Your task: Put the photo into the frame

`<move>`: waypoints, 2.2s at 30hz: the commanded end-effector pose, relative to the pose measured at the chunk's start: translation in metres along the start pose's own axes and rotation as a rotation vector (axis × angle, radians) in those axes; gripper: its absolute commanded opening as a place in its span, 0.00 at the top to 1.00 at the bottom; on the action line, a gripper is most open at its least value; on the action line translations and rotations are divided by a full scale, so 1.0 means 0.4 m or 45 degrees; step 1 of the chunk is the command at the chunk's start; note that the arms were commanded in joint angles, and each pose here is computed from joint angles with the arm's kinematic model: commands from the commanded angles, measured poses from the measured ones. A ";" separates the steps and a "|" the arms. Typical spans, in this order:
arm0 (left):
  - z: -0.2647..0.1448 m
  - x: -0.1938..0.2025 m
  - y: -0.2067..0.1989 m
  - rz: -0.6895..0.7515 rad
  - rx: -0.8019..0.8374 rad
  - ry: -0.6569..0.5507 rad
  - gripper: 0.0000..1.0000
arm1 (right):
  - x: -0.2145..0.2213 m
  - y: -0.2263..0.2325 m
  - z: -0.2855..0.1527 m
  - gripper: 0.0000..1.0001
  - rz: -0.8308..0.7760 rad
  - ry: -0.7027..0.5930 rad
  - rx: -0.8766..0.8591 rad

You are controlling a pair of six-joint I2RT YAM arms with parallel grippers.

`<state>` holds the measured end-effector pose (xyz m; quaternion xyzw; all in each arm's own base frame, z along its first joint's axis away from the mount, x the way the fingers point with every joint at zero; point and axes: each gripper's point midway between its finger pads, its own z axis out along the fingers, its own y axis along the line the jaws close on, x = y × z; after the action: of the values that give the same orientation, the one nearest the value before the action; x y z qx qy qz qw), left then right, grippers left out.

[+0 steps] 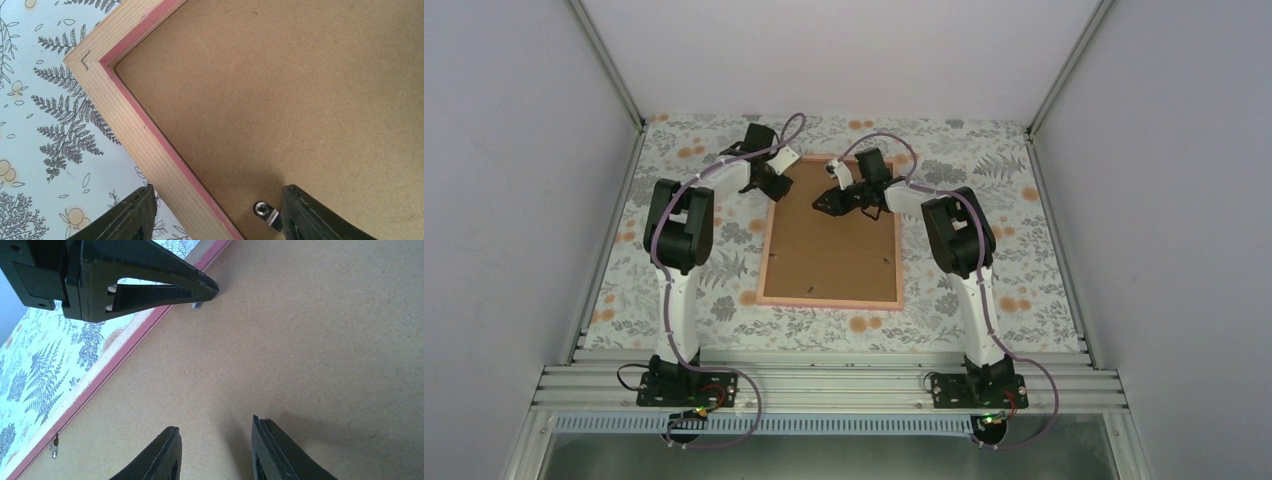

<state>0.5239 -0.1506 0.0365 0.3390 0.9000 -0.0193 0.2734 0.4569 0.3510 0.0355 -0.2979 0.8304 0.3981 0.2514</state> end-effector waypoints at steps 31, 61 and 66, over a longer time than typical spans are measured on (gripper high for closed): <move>-0.312 -0.100 -0.133 0.218 0.220 -0.390 0.38 | -0.116 0.127 -0.160 0.55 -0.122 0.010 -0.043; -0.161 -0.066 -0.820 0.736 0.555 -0.482 0.66 | 0.178 -0.152 -0.255 0.64 0.340 0.151 0.105; -0.116 -0.045 -0.831 0.746 0.528 -0.430 0.67 | 0.220 -0.166 -0.245 0.66 0.386 0.179 0.114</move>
<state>0.2977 -0.3954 0.0341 0.6260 0.6855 -0.1895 0.3198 0.4415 0.2189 0.0374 -0.2102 0.8789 0.3838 0.1901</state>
